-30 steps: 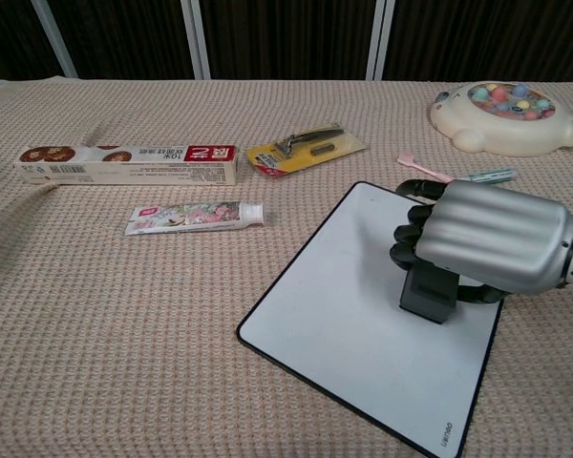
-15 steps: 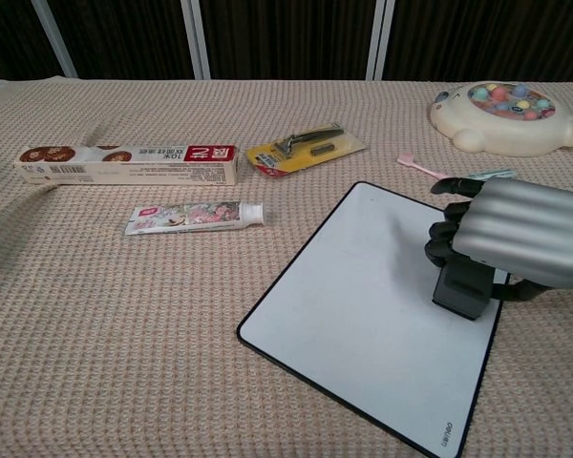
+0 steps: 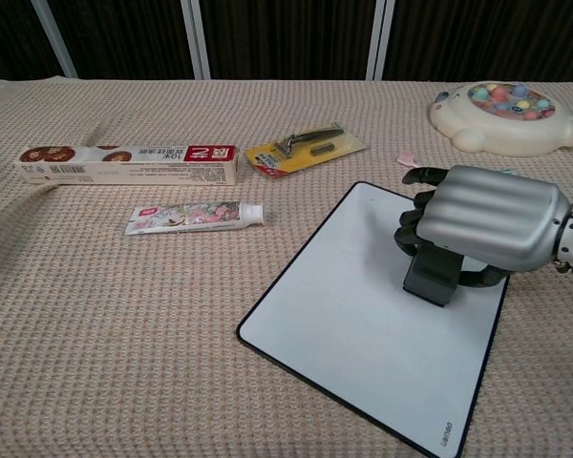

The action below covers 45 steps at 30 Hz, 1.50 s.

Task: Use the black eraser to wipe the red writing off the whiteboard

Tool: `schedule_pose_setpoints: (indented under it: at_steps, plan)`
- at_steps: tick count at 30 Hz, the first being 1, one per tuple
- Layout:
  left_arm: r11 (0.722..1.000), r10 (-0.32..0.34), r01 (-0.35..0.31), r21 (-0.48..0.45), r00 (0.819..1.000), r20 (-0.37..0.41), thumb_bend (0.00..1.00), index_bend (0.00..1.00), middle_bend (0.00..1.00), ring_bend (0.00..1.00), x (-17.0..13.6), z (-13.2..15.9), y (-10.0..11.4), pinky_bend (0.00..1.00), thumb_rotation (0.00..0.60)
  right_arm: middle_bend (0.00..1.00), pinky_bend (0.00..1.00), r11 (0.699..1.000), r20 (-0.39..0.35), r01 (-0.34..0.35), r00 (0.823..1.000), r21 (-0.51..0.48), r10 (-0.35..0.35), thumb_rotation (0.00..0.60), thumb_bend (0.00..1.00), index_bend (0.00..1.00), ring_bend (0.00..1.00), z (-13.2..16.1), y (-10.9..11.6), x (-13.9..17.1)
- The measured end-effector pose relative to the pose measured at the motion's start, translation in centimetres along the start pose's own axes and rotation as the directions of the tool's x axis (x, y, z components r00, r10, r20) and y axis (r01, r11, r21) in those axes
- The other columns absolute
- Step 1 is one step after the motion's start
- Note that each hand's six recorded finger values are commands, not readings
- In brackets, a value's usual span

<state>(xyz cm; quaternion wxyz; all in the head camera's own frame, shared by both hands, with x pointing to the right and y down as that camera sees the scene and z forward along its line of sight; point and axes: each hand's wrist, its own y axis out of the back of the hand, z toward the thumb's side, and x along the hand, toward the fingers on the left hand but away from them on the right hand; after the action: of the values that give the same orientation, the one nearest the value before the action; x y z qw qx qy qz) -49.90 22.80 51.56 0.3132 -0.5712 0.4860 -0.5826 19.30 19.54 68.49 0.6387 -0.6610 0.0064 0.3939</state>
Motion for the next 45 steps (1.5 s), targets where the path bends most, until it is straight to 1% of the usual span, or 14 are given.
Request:
schedule_pose_setpoints:
  at_steps: [8, 17, 22, 26, 31, 40, 45]
  plan:
    - [1.000, 0.000, 0.000, 0.000, 1.000, 0.000, 0.64, 0.16, 0.09, 0.02, 0.0, 0.0, 0.0, 0.00, 0.600, 0.48, 0.14, 1.000, -0.027, 0.000, 1.000, -0.011, 0.000, 0.600, 0.44, 0.70, 0.38, 1.2, 0.3, 0.1]
    - [1.000, -0.001, 0.001, 0.001, 1.000, 0.000, 0.64, 0.16, 0.09, 0.02, 0.0, 0.0, 0.0, 0.00, 0.600, 0.48, 0.14, 0.999, -0.032, -0.041, 0.999, 0.000, 0.041, 0.600, 0.44, 0.70, 0.38, 1.5, -1.1, 2.6]
    - [1.000, -0.002, 0.002, 0.003, 1.000, 0.002, 0.64, 0.16, 0.09, 0.02, 0.0, 0.1, -0.1, 0.00, 0.600, 0.48, 0.14, 0.998, -0.024, -0.059, 0.998, 0.007, 0.060, 0.600, 0.44, 0.70, 0.38, 1.1, -1.9, 4.4]
    - [1.000, -0.003, 0.003, 0.006, 1.000, 0.003, 0.64, 0.16, 0.09, 0.02, 0.0, 0.1, -0.2, 0.00, 0.600, 0.48, 0.14, 0.998, -0.010, -0.068, 0.998, 0.002, 0.068, 0.600, 0.44, 0.70, 0.38, 0.5, -2.3, 4.9]
    - [1.000, -0.002, 0.002, 0.005, 1.000, 0.003, 0.64, 0.16, 0.09, 0.02, 0.0, 0.2, -0.2, 0.00, 0.600, 0.48, 0.14, 0.998, 0.013, -0.069, 0.998, -0.009, 0.069, 0.600, 0.44, 0.70, 0.38, -0.2, -2.5, 4.4]
    - [1.000, 0.000, 0.000, 0.002, 1.000, 0.001, 0.64, 0.16, 0.09, 0.02, 0.0, 0.0, 0.0, 0.00, 0.600, 0.48, 0.14, 0.998, 0.047, -0.054, 0.997, -0.029, 0.056, 0.600, 0.44, 0.70, 0.38, -1.2, -2.3, 1.4]
    - [1.000, 0.002, -0.002, 0.000, 1.000, -0.002, 0.64, 0.16, 0.09, 0.02, 0.0, -0.1, 0.1, 0.00, 0.600, 0.48, 0.14, 0.999, 0.084, -0.036, 0.996, -0.030, 0.039, 0.600, 0.44, 0.70, 0.38, -2.7, -1.6, 0.5]
